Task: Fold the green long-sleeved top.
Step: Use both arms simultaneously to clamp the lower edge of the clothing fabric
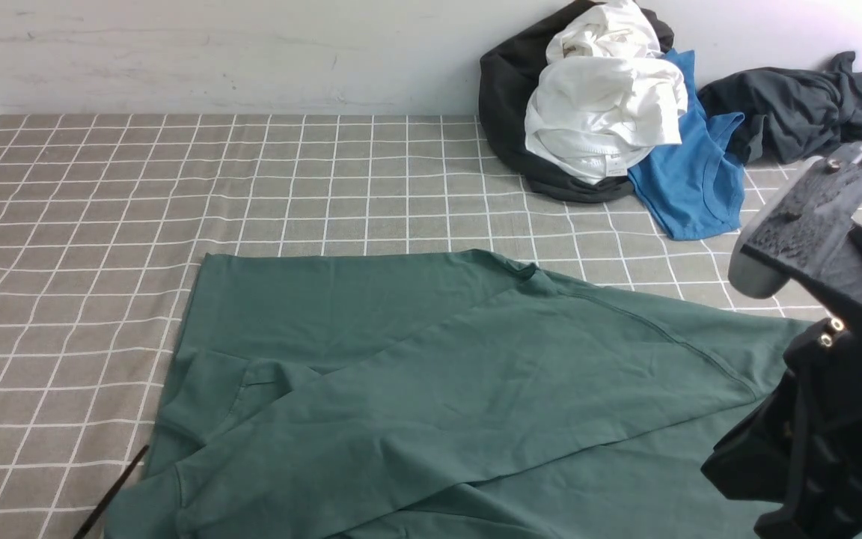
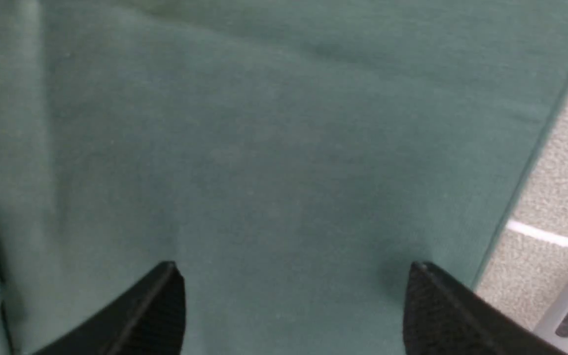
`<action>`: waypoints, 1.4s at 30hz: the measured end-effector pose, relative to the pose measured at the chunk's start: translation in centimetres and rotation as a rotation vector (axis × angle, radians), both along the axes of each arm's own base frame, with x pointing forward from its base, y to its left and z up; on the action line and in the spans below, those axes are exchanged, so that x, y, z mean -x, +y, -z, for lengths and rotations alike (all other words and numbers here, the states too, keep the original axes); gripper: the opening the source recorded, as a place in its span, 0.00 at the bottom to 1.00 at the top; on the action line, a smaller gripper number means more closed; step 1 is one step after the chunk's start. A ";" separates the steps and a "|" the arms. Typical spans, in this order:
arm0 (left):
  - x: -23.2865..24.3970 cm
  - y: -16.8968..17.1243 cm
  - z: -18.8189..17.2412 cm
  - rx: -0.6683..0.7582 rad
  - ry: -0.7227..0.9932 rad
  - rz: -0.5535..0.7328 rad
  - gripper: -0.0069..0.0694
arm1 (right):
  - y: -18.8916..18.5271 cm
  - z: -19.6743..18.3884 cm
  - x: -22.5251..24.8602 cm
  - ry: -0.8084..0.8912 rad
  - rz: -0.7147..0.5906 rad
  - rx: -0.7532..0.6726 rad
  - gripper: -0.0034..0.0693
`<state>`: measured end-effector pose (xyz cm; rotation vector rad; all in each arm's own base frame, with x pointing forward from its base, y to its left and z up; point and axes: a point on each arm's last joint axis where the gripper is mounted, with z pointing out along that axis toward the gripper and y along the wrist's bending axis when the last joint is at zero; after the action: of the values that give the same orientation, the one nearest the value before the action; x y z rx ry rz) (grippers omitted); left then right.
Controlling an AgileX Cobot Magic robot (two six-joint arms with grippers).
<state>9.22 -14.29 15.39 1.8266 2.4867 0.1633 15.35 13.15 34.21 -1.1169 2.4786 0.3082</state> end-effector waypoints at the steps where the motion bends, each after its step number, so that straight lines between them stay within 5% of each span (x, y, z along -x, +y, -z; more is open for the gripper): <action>1: 0.0 0.0 0.0 0.003 0.005 -0.006 0.80 | 0.0 0.0 0.0 0.000 0.000 0.000 0.17; 26: 0.2 -0.7 1.0 -0.065 0.095 0.055 0.80 | 0.0 0.0 0.0 -0.007 -0.017 0.005 0.17; 30: 0.1 -0.5 1.0 -0.074 0.084 -0.014 0.73 | 0.0 0.0 0.0 -0.007 -0.017 0.005 0.17; 36: -0.2 -0.2 1.0 -0.098 0.024 -0.140 0.49 | 0.0 0.0 0.0 -0.005 -0.017 0.003 0.17; 42: -0.6 0.0 1.1 -0.120 -0.018 -0.177 0.40 | 0.0 0.0 0.0 -0.005 -0.017 0.003 0.17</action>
<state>9.77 -14.29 14.27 1.6336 2.6779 0.3415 15.33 13.17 34.21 -1.1390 2.4671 0.3069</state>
